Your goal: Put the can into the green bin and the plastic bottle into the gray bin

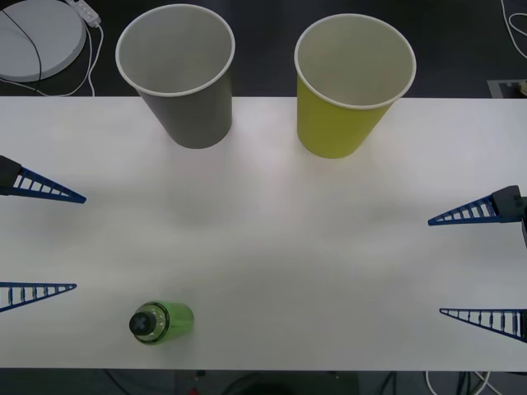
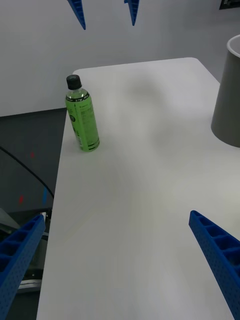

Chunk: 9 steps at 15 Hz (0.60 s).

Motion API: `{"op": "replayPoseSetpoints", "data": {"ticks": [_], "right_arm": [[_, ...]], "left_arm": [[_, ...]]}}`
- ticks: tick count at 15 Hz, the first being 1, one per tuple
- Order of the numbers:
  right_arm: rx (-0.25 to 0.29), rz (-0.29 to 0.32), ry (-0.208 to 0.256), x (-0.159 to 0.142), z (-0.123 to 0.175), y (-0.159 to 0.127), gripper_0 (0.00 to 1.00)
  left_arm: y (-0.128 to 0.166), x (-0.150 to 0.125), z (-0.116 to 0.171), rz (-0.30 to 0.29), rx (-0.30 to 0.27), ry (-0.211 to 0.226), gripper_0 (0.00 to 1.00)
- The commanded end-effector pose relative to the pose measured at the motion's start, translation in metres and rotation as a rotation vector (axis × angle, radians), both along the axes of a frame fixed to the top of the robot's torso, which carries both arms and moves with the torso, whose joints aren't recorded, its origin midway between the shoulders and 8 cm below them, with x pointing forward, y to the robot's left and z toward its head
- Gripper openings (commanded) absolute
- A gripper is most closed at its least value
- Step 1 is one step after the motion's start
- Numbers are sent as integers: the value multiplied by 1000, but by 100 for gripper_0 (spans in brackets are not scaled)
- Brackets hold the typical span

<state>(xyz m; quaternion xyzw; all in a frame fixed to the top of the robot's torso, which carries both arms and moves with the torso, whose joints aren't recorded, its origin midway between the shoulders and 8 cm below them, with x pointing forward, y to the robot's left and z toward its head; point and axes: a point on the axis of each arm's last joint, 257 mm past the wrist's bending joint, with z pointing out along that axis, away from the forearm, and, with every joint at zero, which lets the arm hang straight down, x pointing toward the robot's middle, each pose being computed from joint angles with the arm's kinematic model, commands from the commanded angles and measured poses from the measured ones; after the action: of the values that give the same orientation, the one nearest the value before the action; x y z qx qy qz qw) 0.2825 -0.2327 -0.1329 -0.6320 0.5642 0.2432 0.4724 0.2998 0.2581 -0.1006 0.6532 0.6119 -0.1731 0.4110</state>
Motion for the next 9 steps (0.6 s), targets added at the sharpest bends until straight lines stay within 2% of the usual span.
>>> {"op": "replayPoseSetpoints", "data": {"ticks": [1, 3, 4, 6, 8, 9], "right_arm": [[0, 0, 0, 0, 0, 0, 100], [0, 0, 0, 0, 0, 0, 100], [0, 0, 0, 0, 0, 0, 100], [0, 0, 0, 0, 0, 0, 100], [0, 0, 0, 0, 0, 0, 100], [0, 0, 0, 0, 0, 0, 100]], "left_arm": [[0, 0, 0, 0, 0, 0, 100], [0, 0, 0, 0, 0, 0, 100], [1, -11, -20, 7, -9, 69, 100], [2, -13, -19, 20, -43, 92, 100], [6, -17, -20, 8, -25, 101, 100], [9, -16, -19, 2, -29, 91, 100]]}}
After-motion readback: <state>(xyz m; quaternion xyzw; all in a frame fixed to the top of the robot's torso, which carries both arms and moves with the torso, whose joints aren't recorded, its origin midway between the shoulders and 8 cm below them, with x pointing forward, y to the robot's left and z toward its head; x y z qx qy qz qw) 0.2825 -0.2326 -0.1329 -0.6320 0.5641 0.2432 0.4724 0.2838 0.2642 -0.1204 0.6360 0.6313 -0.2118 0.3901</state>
